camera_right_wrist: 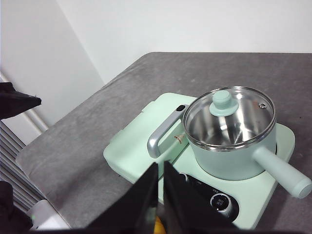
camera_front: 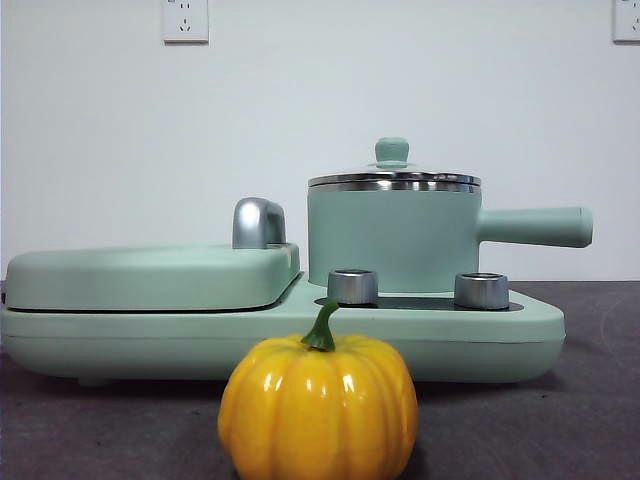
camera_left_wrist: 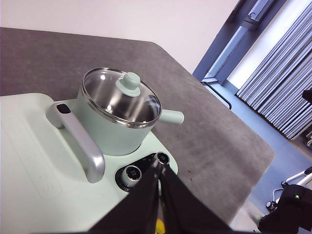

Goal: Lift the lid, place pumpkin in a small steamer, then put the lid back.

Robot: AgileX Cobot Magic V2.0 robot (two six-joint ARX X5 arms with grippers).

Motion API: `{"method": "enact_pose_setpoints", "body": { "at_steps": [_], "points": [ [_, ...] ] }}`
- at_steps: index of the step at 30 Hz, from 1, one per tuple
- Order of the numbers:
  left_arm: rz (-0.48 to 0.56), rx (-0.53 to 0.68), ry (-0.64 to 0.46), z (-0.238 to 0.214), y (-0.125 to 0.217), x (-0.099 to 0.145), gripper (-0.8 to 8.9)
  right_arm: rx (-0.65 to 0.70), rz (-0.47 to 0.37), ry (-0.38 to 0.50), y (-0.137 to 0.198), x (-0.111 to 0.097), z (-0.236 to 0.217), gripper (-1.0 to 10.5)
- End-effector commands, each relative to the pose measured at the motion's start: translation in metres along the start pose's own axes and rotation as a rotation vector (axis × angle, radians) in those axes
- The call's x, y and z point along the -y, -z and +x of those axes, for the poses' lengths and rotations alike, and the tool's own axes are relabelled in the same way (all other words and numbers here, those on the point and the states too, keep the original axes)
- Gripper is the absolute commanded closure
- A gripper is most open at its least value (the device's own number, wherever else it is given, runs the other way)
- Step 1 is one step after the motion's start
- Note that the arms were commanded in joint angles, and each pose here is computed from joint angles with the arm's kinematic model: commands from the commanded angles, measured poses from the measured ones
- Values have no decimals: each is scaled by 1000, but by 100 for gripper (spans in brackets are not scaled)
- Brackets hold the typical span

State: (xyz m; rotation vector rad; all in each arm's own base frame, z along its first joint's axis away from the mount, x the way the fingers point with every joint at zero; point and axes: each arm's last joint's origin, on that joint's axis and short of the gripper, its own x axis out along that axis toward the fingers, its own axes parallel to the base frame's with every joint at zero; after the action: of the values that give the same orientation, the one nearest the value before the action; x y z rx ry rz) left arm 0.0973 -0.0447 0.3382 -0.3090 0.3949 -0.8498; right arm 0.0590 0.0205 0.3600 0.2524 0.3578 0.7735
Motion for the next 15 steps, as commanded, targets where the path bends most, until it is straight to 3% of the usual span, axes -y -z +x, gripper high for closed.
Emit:
{"method": "enact_pose_setpoints", "body": {
  "at_steps": [1,3,5,8,11,15],
  "points": [
    [31,22,13,-2,-5,3,806,5,-19,-4,-3,-3,-2,930],
    [29,21,13,-1,-5,3,804,-3,-10,-3,-2,-2,-2,905],
    [29,20,12,-1,-5,3,741,-5,-8,0,-2,-2,-2,786],
    [25,16,7,0,-6,2,504,-4,-8,4,-2,-2,-2,599],
    [22,14,5,1,-6,1,302,-4,-8,4,-2,-2,-2,500],
    [14,14,5,1,-6,1,289,-4,-8,4,-2,-2,-2,485]
  ]
}}
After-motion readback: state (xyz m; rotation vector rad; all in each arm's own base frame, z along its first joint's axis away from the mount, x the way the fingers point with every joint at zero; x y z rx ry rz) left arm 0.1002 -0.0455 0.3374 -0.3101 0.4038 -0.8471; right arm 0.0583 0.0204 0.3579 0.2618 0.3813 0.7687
